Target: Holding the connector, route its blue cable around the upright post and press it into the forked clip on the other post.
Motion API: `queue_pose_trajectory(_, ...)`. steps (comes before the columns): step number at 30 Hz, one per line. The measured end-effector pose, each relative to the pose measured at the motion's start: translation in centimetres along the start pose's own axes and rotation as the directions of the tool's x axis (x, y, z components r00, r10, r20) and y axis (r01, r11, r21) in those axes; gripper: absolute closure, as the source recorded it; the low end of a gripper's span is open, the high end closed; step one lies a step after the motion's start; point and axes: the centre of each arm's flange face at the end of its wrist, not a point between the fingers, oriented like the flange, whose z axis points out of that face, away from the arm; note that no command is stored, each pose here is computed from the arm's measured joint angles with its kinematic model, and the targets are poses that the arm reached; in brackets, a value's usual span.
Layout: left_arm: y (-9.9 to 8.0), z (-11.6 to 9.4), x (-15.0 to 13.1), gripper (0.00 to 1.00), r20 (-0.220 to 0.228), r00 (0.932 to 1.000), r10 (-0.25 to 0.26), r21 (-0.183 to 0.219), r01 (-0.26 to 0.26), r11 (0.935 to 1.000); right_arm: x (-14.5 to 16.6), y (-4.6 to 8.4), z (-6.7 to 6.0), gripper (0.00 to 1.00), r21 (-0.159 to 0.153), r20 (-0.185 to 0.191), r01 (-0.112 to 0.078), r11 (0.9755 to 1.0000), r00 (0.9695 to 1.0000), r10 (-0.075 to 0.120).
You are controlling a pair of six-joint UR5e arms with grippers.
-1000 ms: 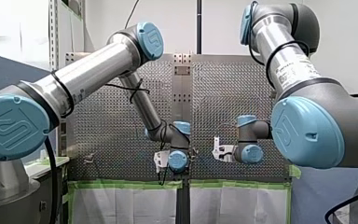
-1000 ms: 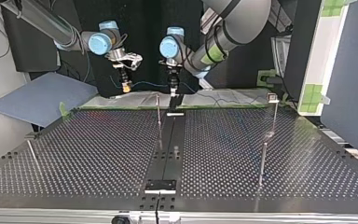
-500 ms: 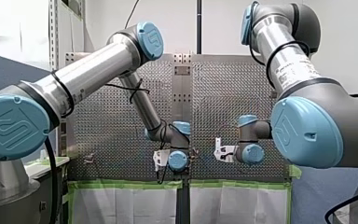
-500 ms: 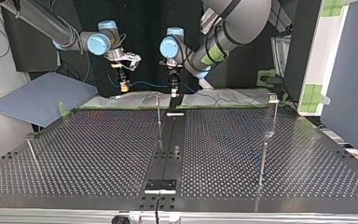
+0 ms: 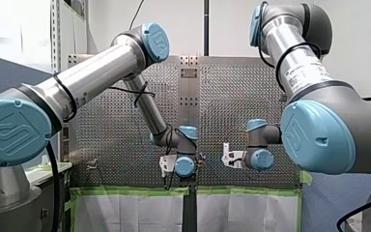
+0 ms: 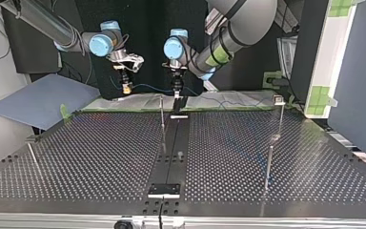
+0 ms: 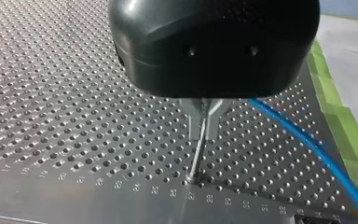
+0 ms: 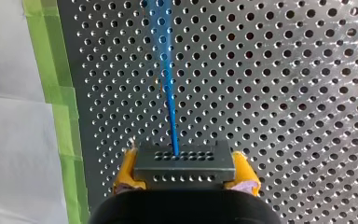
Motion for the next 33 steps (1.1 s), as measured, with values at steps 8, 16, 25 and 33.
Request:
queue_pose_trajectory(8,0.0,-0.1,0.0,1.00,0.002,1.0000,0.008,-0.009,-0.008,0.9999,0.0,0.2,0.0,0.79,-0.013,0.000,0.000,0.9999,1.0000,0.000)
queue_pose_trajectory(16,-0.3,-0.4,0.9,1.00,0.005,0.9999,0.012,0.006,-0.012,0.9999,-0.1,0.8,0.0,0.79,-0.044,0.001,-0.002,0.9990,1.0000,0.002)
queue_pose_trajectory(25,-0.1,-0.3,2.5,1.00,0.003,1.0000,-0.001,0.016,0.001,0.9999,-0.3,1.3,0.0,0.79,-0.059,0.006,-0.003,0.9982,1.0000,0.003)
queue_pose_trajectory(33,-0.3,0.3,2.2,1.00,0.012,0.9998,-0.014,0.029,0.014,0.9995,-2.1,1.9,0.1,0.79,-0.072,0.021,0.000,0.9974,0.9998,0.002)
